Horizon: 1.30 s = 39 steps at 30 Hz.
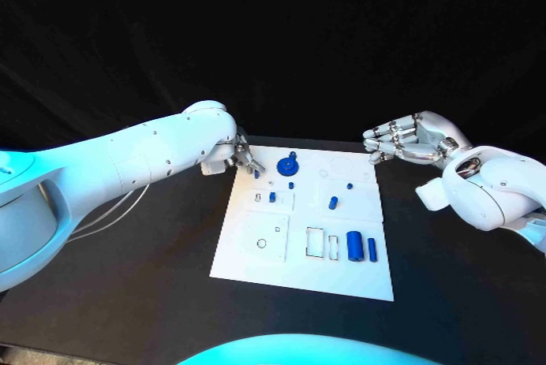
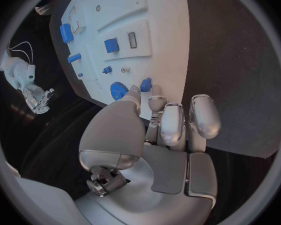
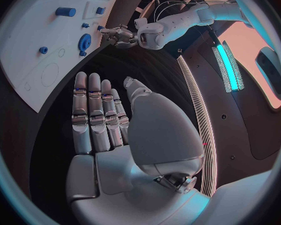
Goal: Assemble the parts on the task board
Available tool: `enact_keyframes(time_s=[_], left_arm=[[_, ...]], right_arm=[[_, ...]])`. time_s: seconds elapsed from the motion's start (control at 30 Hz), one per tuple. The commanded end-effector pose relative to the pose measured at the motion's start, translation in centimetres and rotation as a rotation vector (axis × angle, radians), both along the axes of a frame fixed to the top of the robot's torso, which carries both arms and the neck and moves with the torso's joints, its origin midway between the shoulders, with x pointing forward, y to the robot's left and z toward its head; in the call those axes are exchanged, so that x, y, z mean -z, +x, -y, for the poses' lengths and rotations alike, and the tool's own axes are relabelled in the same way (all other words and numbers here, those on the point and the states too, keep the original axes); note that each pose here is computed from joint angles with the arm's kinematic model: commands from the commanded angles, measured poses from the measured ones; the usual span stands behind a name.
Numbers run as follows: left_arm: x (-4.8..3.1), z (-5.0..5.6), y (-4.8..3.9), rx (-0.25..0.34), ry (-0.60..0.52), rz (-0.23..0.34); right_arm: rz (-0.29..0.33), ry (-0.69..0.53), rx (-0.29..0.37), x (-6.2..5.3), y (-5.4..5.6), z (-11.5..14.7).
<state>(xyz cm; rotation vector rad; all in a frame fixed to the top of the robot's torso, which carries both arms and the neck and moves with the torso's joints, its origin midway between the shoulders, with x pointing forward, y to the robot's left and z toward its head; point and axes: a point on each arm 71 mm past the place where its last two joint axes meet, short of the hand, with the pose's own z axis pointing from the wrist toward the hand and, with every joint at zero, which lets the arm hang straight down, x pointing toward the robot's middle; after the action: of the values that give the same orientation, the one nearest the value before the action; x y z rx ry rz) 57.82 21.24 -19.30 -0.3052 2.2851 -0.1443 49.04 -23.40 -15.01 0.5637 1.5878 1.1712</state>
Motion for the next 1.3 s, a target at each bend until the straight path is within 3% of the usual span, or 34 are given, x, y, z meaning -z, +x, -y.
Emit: enact_keyframes(time_s=[0.03,0.93,1.3], left_arm=[[0.14,0.17,-0.1,0.017,0.001,-0.022],[0.19,0.31,-0.11,0.016,-0.036,-0.034],[0.16,-0.15,-0.4,-0.004,-0.076,-0.041]], right_arm=[[-0.002,0.004,-0.01,0.01,-0.03,-0.13],[-0.005,0.005,-0.014,0.02,-0.13,-0.21],[-0.006,0.005,-0.014,0.02,-0.14,-0.19]])
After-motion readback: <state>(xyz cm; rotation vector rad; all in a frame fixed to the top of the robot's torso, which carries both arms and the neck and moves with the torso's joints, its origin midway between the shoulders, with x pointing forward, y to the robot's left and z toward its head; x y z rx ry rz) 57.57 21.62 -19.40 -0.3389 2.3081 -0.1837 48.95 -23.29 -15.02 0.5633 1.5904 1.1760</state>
